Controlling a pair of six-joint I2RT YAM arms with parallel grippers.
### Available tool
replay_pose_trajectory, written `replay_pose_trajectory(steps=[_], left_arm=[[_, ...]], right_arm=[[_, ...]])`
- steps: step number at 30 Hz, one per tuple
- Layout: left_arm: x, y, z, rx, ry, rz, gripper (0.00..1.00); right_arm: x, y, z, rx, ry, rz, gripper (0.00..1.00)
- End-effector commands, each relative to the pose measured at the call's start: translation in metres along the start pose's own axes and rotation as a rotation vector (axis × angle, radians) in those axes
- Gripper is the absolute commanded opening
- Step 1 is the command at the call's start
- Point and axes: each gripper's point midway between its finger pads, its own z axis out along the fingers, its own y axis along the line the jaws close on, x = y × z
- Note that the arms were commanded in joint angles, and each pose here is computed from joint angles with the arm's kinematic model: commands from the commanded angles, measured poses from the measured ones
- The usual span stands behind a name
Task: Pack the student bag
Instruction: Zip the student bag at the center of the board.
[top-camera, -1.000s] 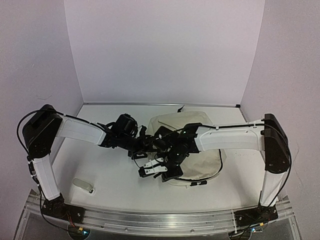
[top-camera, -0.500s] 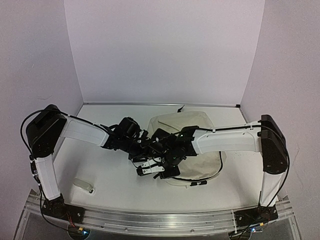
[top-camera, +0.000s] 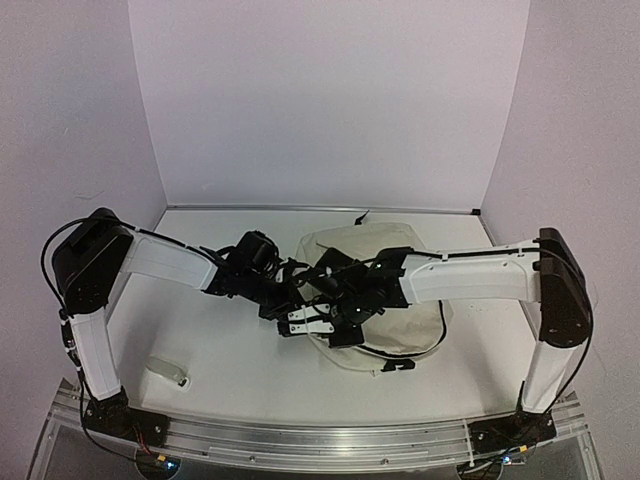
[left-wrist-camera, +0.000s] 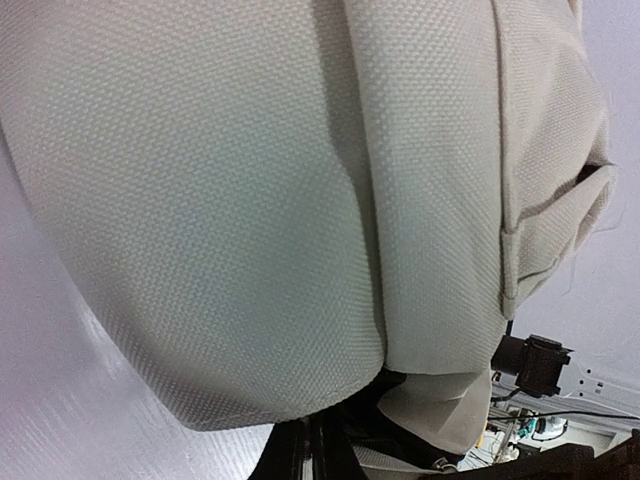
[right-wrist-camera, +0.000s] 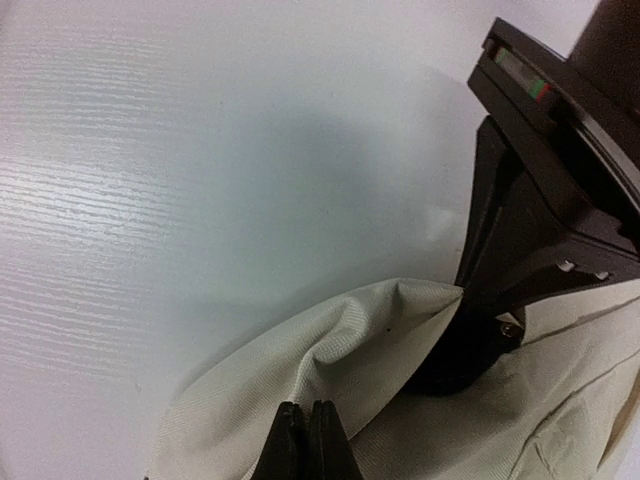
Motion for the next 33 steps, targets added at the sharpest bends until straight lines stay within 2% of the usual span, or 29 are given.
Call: replay_pose_trajectory(steps=[1,7,12,13,15,17,20,24,27,28,30,31,33], left_arm=[[-0.035,0.027,-0.013,-0.072,-0.135,-0.048,0.0],[-0.043,0.048,-0.02,-0.094,-0.16,-0.091,0.0],[-0.046,0.051,-0.02,-0.096,-0.156,-0.08,0.0],[-0.046,0.05,-0.019,-0.092,-0.153,-0.077,0.0],[-0.046,0.05,-0.018,-0.084,-0.15,-0.076,0.0],[-0.046,0.048,-0.017,-0.069,-0.149,-0.072,0.0],[-0.046,0.043,-0.016,-0.048,-0.146,-0.068,0.0],[-0.046,0.04,-0.019,-0.042,-0.147,-0.062,0.0],[-0.045,0.039,-0.022,-0.046,-0.15,-0.059,0.0],[-0.045,0.038,-0.023,-0.045,-0.152,-0.059,0.0],[-0.044,0.039,-0.023,-0.046,-0.149,-0.058,0.0],[-0.044,0.038,-0.023,-0.041,-0.149,-0.057,0.0],[-0.044,0.037,-0.022,-0.032,-0.147,-0.057,0.0]], right_arm=[[0.016,0.035,-0.022,-0.106,0.018,0.054,0.0],[0.016,0.061,-0.035,-0.212,-0.034,0.153,0.0],[0.011,0.067,-0.046,-0.263,-0.078,0.234,0.0],[0.008,0.066,-0.047,-0.284,-0.099,0.256,0.02],[0.001,0.061,-0.05,-0.314,-0.134,0.298,0.1],[-0.006,0.055,-0.051,-0.327,-0.162,0.311,0.13],[-0.016,0.048,-0.044,-0.34,-0.175,0.314,0.12],[-0.02,0.042,-0.03,-0.335,-0.16,0.31,0.01],[-0.02,0.037,-0.028,-0.316,-0.155,0.308,0.0],[-0.02,0.034,-0.029,-0.302,-0.154,0.305,0.02],[-0.022,0.027,-0.034,-0.265,-0.168,0.292,0.15],[-0.025,0.023,-0.036,-0.245,-0.188,0.283,0.32],[-0.031,0.013,-0.038,-0.204,-0.218,0.266,0.53]])
